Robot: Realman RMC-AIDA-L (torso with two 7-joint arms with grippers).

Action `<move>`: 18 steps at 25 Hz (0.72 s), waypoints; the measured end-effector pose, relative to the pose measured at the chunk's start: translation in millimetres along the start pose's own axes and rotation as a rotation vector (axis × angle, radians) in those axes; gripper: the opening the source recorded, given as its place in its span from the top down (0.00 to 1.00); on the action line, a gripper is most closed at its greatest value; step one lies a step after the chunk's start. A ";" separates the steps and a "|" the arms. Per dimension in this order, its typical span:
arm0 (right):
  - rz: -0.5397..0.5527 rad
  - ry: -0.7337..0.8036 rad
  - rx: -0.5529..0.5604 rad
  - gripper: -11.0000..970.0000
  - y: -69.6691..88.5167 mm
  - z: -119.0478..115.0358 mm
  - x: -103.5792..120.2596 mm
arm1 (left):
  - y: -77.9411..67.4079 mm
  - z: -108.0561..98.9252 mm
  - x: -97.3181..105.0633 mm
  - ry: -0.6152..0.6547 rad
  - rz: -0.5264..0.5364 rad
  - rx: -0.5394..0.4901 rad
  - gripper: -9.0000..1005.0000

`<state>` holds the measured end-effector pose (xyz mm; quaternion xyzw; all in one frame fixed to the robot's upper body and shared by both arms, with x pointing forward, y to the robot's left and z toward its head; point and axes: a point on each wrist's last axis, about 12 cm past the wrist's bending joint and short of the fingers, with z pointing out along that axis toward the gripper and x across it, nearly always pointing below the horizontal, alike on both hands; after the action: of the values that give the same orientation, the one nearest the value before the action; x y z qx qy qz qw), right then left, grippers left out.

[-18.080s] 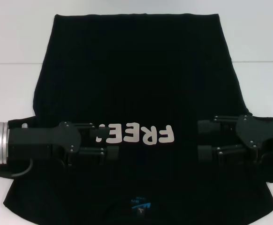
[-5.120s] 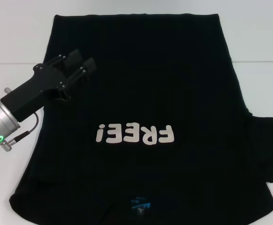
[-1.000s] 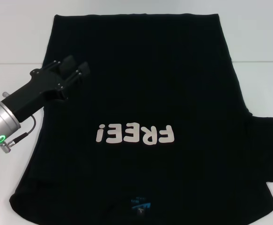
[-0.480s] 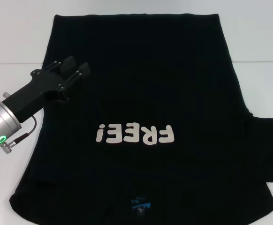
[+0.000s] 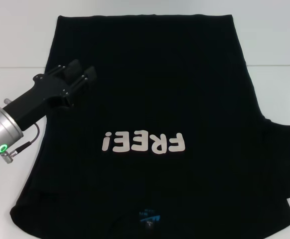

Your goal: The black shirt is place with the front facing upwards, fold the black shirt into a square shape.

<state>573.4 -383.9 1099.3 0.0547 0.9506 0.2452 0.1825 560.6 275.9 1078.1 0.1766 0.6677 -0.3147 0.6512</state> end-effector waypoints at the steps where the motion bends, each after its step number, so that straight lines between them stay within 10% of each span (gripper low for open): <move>1: 0.008 -0.007 0.001 0.96 -2.7 -3.3 -0.6 | 0.0 0.0 0.0 0.000 0.000 0.000 0.52; 18: 0.019 -0.096 -0.102 0.96 -6.5 -34.4 -9.8 | 0.3 -4.0 2.0 -0.005 -0.014 -0.015 0.52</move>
<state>569.5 -406.9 1127.3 0.0662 0.9263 0.2923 0.2282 557.5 278.4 1076.0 0.1664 0.6694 -0.3148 0.6520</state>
